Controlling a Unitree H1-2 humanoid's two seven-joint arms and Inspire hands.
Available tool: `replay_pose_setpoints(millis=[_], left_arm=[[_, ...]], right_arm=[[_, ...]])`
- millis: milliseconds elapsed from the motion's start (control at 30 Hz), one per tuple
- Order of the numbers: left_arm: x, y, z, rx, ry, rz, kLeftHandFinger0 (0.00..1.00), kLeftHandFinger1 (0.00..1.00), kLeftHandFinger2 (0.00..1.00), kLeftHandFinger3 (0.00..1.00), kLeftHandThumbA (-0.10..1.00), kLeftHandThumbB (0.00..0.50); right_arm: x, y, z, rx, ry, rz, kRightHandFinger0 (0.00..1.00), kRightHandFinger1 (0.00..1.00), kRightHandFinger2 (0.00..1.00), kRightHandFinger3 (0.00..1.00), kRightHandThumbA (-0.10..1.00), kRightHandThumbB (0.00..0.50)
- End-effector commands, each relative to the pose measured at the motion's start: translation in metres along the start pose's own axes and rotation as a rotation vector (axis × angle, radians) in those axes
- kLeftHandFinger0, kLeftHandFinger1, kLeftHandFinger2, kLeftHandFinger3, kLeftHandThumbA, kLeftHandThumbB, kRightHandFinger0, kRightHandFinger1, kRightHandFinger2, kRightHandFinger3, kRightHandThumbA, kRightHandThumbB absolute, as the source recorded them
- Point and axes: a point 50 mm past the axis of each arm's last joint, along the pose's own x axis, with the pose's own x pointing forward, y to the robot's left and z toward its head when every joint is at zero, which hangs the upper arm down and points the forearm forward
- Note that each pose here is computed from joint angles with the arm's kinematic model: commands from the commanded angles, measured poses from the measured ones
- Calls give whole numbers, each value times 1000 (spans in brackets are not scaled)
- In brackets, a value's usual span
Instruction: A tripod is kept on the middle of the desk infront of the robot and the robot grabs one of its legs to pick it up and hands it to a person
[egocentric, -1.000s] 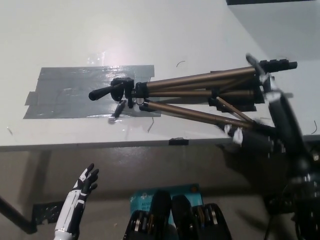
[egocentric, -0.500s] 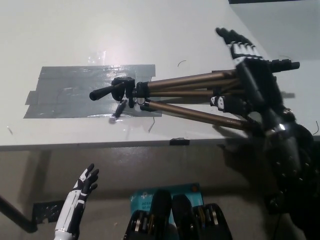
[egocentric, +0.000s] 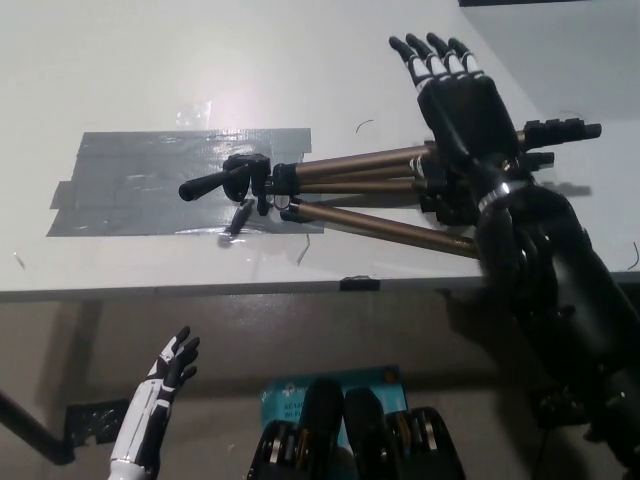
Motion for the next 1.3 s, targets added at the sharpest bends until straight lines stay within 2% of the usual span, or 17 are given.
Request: replay_pose_setpoints(millis=[0,233,400,600,700,933,1033,1267], left_arm=[[2,2,14,5,-76,-7,1000,1000,1000,1000,1000,89],[4,3,16,8,-87,-17,1000,1000,1000,1000,1000,86],[6,4,18,3,-95,-21,1000,1000,1000,1000,1000,89],[10,5,21,20,-100,-28,1000,1000,1000,1000,1000,113],[11,5,22,27,-99,-27,1000,1000,1000,1000,1000,114],[15,7,24,27,-98,-30,1000,1000,1000,1000,1000,86],[12,6,23,26,-94,-36,1000,1000,1000,1000,1000,99],[15,7,23,30,-108,-34,1000,1000,1000,1000,1000,94]], right_arm=[[20,-21,1,-115,-4,-121,1000,1000,1000,1000,1000,454],[30,-15,-6,-148,11,-116,1000,1000,1000,1000,1000,460],[30,-11,-12,-149,20,-53,1000,1000,1000,1000,1000,499],[20,-18,-9,-84,8,-40,1000,1000,1000,1000,1000,499],[14,-32,-4,-44,-23,-68,1000,1000,1000,1000,1000,482],[2,-61,11,37,-118,-112,1000,1000,1000,1000,1000,481],[0,-54,8,35,-108,-75,1000,1000,1000,1000,1000,488],[6,-37,-3,3,-63,1,1000,1000,1000,1000,1000,499]])
